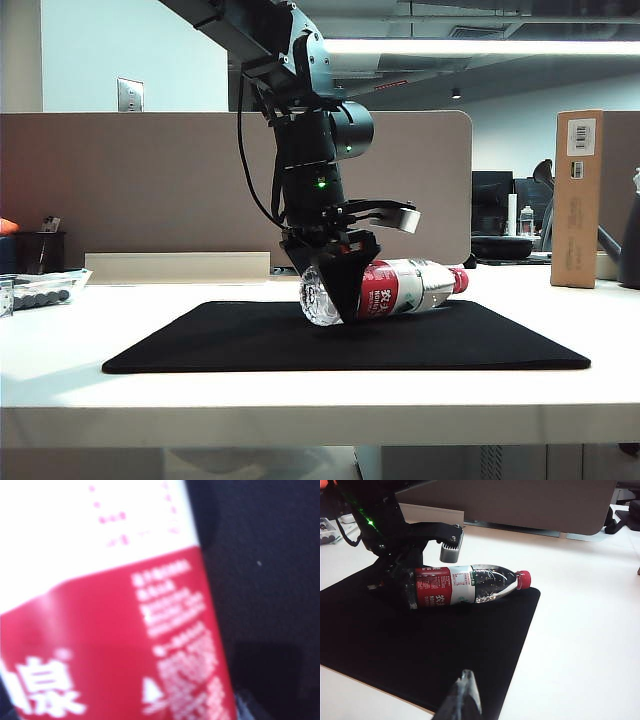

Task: Stand the plastic bottle up on the black mouse pad.

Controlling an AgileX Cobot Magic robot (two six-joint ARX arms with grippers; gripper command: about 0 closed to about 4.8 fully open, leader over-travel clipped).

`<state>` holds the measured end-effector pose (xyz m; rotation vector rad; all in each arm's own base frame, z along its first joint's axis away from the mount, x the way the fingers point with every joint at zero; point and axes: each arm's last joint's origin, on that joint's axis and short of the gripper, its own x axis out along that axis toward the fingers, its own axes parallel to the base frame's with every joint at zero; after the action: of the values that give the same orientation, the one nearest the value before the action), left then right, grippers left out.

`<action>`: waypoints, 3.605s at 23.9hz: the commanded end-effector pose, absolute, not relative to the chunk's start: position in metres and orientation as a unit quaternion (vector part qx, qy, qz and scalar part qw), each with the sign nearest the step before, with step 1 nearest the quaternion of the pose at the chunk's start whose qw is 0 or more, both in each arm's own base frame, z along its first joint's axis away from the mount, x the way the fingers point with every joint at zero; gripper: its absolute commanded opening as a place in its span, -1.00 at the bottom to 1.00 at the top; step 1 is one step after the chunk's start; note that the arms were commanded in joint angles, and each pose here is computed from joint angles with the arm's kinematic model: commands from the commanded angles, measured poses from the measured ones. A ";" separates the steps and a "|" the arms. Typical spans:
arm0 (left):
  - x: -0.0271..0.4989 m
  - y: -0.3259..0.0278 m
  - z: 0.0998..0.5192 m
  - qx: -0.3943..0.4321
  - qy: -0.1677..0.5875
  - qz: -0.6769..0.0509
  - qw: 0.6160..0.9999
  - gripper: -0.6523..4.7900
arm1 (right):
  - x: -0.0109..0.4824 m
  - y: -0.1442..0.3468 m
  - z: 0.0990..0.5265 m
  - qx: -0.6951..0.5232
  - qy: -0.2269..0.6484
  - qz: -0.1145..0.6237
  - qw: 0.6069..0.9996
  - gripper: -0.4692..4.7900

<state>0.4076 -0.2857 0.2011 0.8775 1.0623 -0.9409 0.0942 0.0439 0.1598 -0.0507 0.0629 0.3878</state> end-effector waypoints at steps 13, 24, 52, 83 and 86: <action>0.409 -0.299 0.209 0.268 0.474 -0.401 0.737 0.80 | 0.094 0.044 0.160 -0.024 0.025 0.191 0.981 -0.84; 0.399 -0.292 0.205 0.279 0.528 -0.393 0.700 0.61 | 0.094 0.044 0.160 -0.024 0.025 0.191 0.981 -0.84; 0.396 -0.287 0.204 0.311 0.551 -0.360 0.686 -0.78 | 0.092 0.043 0.163 -0.020 0.007 0.191 0.981 -0.84; 0.443 -0.327 0.229 -0.044 0.159 -0.419 0.893 -0.78 | 0.093 0.040 0.163 -0.019 0.007 0.178 0.984 -0.84; 0.440 -0.325 0.229 -0.054 0.123 -0.423 0.896 -0.78 | 0.095 0.038 0.163 -0.019 0.007 0.164 0.986 -0.84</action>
<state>0.4409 -0.3261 0.1958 -0.0662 0.4534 -0.8437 0.0940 0.0384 0.1632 -0.0396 0.0245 0.3396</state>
